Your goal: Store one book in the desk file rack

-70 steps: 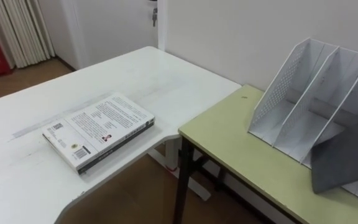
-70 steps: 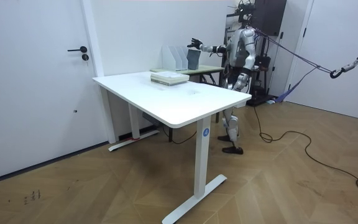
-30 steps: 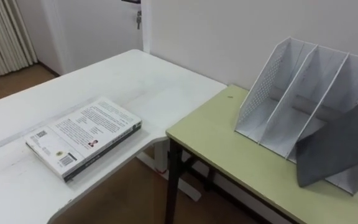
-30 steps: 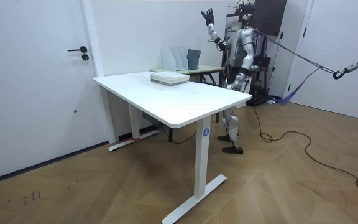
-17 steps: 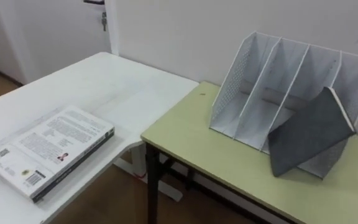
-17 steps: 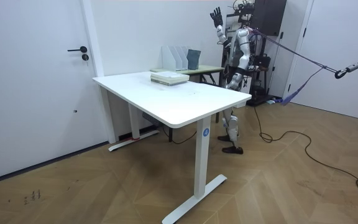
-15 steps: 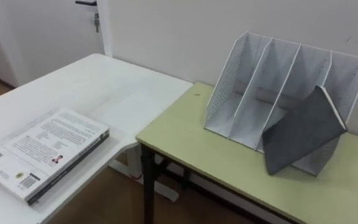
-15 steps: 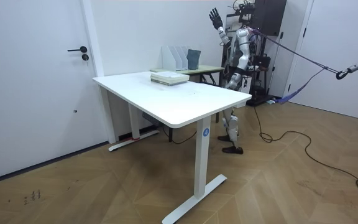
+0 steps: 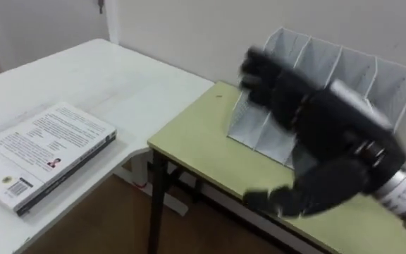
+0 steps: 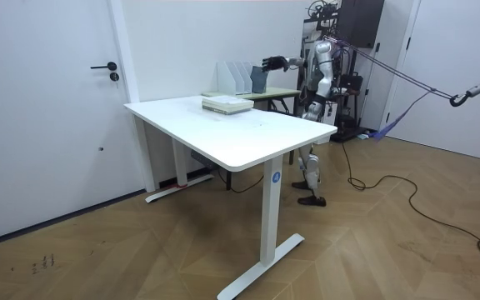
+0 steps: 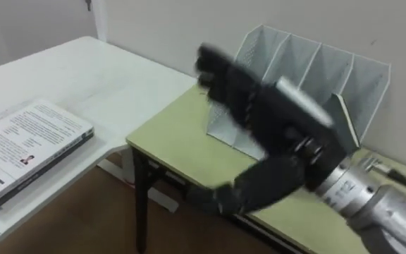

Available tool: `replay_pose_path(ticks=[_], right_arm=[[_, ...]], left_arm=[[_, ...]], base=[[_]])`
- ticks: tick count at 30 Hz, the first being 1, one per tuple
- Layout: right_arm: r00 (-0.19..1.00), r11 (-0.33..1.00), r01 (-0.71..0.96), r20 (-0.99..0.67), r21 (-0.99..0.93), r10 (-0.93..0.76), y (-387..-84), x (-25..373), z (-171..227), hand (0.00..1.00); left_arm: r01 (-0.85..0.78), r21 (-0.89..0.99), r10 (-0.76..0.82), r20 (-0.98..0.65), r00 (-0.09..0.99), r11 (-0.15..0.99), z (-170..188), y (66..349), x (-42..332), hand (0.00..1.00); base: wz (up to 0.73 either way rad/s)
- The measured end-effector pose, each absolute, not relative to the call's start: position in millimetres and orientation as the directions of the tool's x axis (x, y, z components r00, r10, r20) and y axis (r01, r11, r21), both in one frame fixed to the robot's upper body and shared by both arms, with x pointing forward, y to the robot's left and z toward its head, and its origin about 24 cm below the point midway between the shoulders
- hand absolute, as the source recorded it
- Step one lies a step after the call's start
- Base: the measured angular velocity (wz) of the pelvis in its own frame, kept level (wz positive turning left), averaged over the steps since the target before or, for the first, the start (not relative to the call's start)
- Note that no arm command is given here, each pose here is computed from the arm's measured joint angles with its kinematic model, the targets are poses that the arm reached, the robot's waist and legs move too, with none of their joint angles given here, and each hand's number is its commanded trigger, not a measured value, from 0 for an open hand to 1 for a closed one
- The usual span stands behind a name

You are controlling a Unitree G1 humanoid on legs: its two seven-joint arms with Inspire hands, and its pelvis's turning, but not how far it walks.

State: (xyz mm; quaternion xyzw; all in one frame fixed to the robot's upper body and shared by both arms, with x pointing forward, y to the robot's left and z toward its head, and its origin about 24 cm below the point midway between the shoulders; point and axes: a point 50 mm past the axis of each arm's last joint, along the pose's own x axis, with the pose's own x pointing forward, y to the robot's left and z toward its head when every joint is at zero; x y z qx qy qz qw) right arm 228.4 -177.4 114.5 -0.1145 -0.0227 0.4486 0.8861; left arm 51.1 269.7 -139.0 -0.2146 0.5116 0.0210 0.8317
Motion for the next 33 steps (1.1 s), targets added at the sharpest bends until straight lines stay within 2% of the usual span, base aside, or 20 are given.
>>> replay_pose_path(ticks=[3,7,10,12,13,17,22,26,29,31,33], right_arm=[[0.516,0.499,-0.856,-0.296,-0.139,0.804,-181.6,218.3,65.2,0.0],[0.37,0.468,-0.884,-0.631,-0.012,0.682,-201.5,184.7,-7.4,0.0],[0.253,0.506,-0.86,-0.803,0.069,0.54,-227.7,156.7,-50.8,0.0],[0.217,0.561,-0.824,-0.87,0.08,0.443,-245.4,144.0,-69.2,0.0],[0.232,0.61,-0.79,-0.891,0.061,0.389,-256.1,140.2,-75.5,0.0],[0.241,0.717,-0.692,-0.909,0.084,0.339,-263.2,124.0,-98.2,0.0],[0.272,0.892,-0.449,-0.944,0.048,0.188,-274.5,90.9,-129.1,0.0],[0.257,0.953,-0.299,-0.966,-0.04,0.04,-286.1,66.3,-139.6,0.0],[0.095,0.94,-0.311,-0.989,-0.141,-0.116,-290.7,26.4,-150.3,0.0],[-0.029,0.941,-0.316,-0.99,-0.121,-0.138,-274.3,-8.0,-159.1,0.0],[-0.104,0.954,-0.29,-0.988,-0.081,-0.115,-256.3,-30.2,-164.4,0.0]], left_arm=[[-0.213,-0.342,-0.219,-0.866,0.449,0.915,-140.6,265.8,58.2,0.0],[-0.191,-0.36,-0.248,-0.863,0.441,0.913,-142.3,258.4,61.5,0.0],[-0.169,-0.362,-0.267,-0.87,0.414,0.917,-144.4,254.1,58.4,0.0],[-0.176,-0.36,-0.266,-0.874,0.407,0.916,-145.0,254.1,53.5,0.0],[-0.179,-0.358,-0.264,-0.876,0.403,0.916,-145.3,254.4,50.9,0.0],[-0.183,-0.347,-0.25,-0.878,0.408,0.92,-146.0,253.1,52.6,0.0],[-0.265,-0.308,-0.193,-0.903,0.385,0.914,-153.7,243.8,41.7,0.0],[-0.325,-0.269,-0.139,-0.918,0.371,0.907,-156.8,241.0,31.6,0.0],[-0.338,-0.233,-0.109,-0.931,0.348,0.912,-160.8,233.4,31.1,0.0],[-0.358,-0.197,-0.077,-0.943,0.323,0.913,-162.9,231.7,24.9,0.0],[-0.387,-0.172,-0.051,-0.951,0.304,0.906,-164.4,231.2,20.9,0.0]], base=[[0.03],[0.07],[0.08],[0.0],[0.04],[0.05],[0.11],[0.01],[0.11],[0.06],[0.02]])
